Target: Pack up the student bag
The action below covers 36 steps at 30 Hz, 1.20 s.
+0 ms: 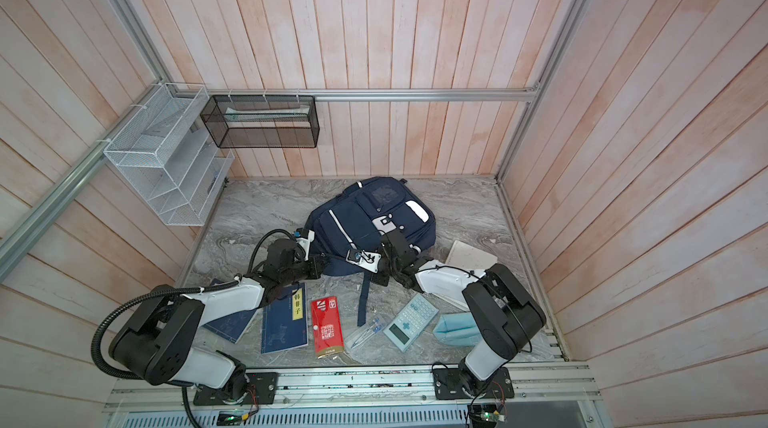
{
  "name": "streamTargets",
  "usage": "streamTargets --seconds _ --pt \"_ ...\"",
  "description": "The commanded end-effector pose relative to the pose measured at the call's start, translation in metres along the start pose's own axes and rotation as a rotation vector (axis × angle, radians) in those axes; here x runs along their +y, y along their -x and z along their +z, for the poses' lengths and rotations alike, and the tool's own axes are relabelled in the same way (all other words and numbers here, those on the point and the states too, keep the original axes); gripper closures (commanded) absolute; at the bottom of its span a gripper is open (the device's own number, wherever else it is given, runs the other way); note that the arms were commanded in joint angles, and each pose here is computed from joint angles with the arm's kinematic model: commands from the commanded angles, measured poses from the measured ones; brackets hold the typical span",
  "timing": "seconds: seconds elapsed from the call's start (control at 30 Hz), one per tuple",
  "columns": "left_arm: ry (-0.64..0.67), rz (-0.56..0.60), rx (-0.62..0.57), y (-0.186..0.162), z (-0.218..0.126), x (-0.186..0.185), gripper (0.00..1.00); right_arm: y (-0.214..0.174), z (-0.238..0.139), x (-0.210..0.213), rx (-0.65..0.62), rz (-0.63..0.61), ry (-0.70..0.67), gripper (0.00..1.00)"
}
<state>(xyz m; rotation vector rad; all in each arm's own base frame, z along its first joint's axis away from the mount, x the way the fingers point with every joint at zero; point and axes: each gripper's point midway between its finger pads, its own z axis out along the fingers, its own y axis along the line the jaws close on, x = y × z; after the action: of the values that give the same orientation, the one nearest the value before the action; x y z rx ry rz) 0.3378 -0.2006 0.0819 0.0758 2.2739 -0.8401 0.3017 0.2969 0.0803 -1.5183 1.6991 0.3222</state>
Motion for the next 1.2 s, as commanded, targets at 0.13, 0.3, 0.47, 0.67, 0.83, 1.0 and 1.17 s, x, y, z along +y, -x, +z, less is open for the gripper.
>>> streamTargets --seconds 0.13,0.3,0.47,0.67,0.83,1.0,1.17 --pt "0.008 -0.009 -0.132 0.042 -0.011 -0.002 1.00 -0.096 -0.031 -0.071 0.291 0.184 -0.314 1.00" --pt "-0.100 0.006 -0.036 -0.006 0.002 -0.052 1.00 -0.048 -0.035 -0.050 0.133 0.122 -0.274 0.73" --pt "-0.180 0.012 0.006 -0.026 0.010 -0.088 1.00 0.022 -0.051 0.001 -0.165 0.120 -0.052 0.44" --pt "-0.197 0.048 0.022 -0.024 0.017 -0.101 1.00 0.040 -0.027 0.014 -0.213 0.119 0.077 0.47" --pt "-0.167 0.067 0.014 -0.020 0.015 -0.095 1.00 0.011 -0.003 0.027 -0.040 0.149 0.178 0.61" --pt "-0.152 0.048 0.012 -0.013 0.018 -0.081 1.00 0.002 -0.004 0.034 0.003 0.174 0.196 1.00" --pt "-0.061 -0.004 -0.062 0.019 0.000 -0.034 1.00 -0.014 -0.016 0.020 0.111 0.156 0.087 1.00"
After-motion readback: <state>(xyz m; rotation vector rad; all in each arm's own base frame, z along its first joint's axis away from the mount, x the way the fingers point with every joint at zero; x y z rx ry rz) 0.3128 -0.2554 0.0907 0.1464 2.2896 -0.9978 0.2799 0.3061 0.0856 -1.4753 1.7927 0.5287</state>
